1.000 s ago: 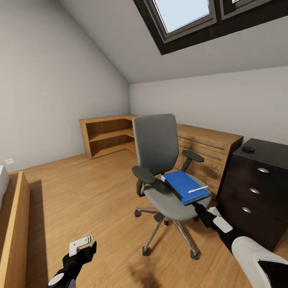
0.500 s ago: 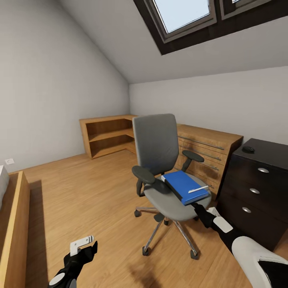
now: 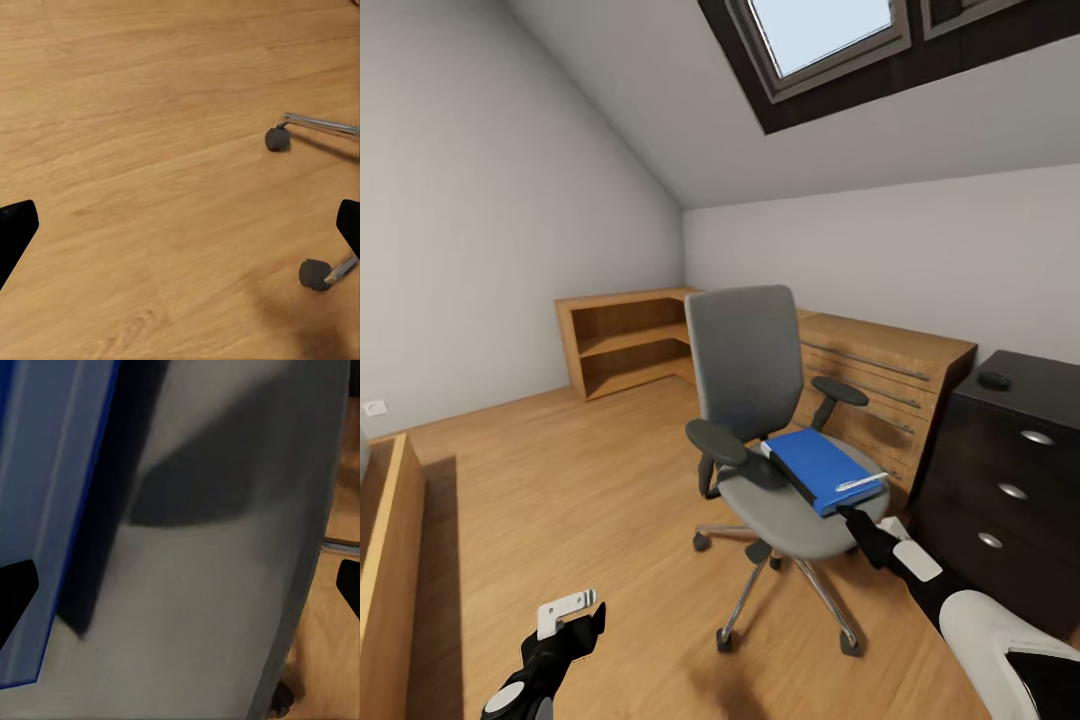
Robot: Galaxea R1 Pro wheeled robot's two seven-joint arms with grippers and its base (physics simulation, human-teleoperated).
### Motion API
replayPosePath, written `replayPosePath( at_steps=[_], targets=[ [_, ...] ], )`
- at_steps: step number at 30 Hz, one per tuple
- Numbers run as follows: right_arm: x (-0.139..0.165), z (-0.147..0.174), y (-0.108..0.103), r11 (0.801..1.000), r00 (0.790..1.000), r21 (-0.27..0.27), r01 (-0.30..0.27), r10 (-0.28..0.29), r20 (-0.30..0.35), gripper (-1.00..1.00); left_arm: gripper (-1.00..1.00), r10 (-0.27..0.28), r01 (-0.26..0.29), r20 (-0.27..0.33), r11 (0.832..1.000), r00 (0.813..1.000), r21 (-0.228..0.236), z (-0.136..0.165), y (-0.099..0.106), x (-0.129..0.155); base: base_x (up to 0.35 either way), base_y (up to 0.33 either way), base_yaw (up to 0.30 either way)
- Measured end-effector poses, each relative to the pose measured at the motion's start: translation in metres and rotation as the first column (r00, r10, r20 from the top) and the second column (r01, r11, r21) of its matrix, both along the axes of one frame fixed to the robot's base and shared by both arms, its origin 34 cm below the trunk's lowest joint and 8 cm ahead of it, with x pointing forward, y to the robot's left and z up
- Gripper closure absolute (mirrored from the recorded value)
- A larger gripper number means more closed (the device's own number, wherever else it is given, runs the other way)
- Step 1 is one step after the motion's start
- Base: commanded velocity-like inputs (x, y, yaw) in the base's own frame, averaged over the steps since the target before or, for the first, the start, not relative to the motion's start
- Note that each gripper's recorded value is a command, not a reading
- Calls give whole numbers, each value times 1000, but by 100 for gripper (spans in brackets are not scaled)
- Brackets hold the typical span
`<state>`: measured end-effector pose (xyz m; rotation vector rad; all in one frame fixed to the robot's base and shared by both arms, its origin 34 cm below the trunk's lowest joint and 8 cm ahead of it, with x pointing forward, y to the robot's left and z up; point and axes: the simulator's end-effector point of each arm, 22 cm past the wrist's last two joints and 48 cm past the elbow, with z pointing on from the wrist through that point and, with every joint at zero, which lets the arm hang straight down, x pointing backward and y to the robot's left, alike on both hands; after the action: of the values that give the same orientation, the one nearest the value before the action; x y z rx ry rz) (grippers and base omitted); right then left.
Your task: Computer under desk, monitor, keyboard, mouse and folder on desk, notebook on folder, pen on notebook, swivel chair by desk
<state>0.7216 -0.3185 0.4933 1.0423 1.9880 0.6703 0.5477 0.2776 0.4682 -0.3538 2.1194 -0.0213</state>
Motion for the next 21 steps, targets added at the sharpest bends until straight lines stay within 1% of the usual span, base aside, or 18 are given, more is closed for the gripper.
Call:
replayPosePath(
  at_steps=[2,4,11,21],
  targets=[
    [-1,-1,-1,1000,1000,-11,-4,4,-5,-100,-100,0,0,0,1000,1000,0,0,0,0,291,0,0],
    [0,-1,0,1000,1000,-4,-1,1,-2,-100,-100,0,0,0,1000,1000,0,0,0,0,276,0,0],
    [-1,-1,-1,1000,1000,-11,-3,3,-4,-100,-100,0,0,1,1000,1000,-1,0,0,0,276,0,0],
    [-1,-2,-2,1000,1000,-20,-4,4,-5,-100,-100,-1,1,1,1000,1000,0,0,-1,0,317,1,0]
  ],
)
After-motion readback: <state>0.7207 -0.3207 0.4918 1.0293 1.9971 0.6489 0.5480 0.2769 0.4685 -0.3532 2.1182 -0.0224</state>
